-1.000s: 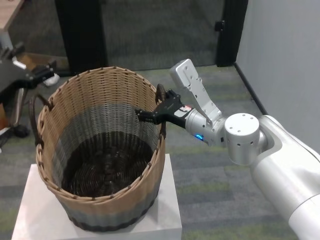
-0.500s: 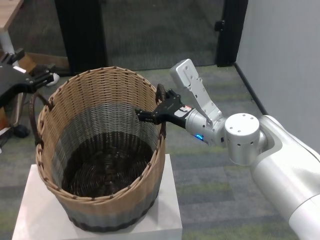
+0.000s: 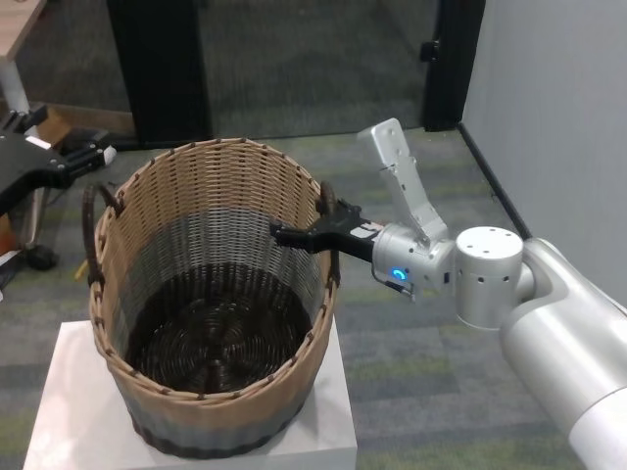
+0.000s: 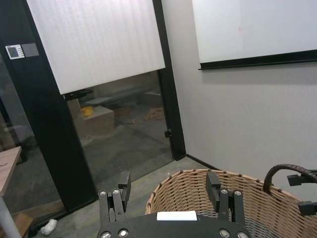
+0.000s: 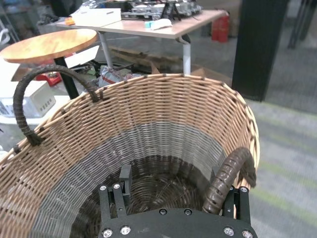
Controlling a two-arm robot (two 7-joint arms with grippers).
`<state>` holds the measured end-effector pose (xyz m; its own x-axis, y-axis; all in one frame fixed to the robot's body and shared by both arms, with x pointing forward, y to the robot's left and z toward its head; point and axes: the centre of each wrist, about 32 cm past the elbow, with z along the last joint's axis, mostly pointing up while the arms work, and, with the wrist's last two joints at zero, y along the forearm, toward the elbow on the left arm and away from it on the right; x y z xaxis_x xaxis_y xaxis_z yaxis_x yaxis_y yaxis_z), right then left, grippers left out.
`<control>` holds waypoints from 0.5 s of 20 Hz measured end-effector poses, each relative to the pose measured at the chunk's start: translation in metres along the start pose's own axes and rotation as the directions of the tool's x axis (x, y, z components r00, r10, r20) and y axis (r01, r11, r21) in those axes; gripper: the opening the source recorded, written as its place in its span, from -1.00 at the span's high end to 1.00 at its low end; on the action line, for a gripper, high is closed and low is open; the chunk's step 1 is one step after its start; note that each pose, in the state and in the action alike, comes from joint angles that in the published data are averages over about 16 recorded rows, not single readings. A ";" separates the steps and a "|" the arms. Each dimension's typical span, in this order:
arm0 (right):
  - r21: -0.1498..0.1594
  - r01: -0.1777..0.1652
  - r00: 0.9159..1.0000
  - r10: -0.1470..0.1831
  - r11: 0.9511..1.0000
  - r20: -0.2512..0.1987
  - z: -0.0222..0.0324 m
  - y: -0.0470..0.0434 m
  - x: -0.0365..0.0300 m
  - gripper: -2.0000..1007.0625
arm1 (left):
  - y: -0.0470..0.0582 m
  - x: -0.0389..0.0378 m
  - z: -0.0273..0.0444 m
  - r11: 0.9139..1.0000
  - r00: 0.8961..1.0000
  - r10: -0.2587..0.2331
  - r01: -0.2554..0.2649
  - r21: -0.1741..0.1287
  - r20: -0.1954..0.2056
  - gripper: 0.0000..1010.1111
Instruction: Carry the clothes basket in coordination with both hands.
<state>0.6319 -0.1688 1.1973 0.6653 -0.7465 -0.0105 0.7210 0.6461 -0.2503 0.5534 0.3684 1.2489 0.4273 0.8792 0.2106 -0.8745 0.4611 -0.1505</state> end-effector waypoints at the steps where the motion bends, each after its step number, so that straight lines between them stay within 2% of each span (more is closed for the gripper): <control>1: -0.002 -0.003 1.000 0.003 1.000 -0.023 -0.0004 -0.0014 0.0013 -0.99 | 0.000 -0.0001 0.0000 1.000 1.000 0.000 0.000 0.001 -0.001 -0.98; 6: -0.001 -0.016 0.992 0.016 1.000 -0.129 -0.0016 -0.0106 0.0079 -0.99 | 0.001 -0.0003 -0.0001 1.000 1.000 0.001 -0.001 0.007 -0.004 -0.98; 10: 0.013 -0.017 0.983 0.019 1.000 -0.181 -0.0006 -0.0194 0.0108 -0.99 | 0.001 -0.0004 -0.0001 1.000 1.000 0.001 -0.001 0.010 -0.005 -0.98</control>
<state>0.6250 -0.1896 1.2015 0.6331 -0.7502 -0.1907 0.7118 0.6610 -0.2376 0.5526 0.3684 1.2486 0.4274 0.8804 0.2055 -0.8773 0.4587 -0.1409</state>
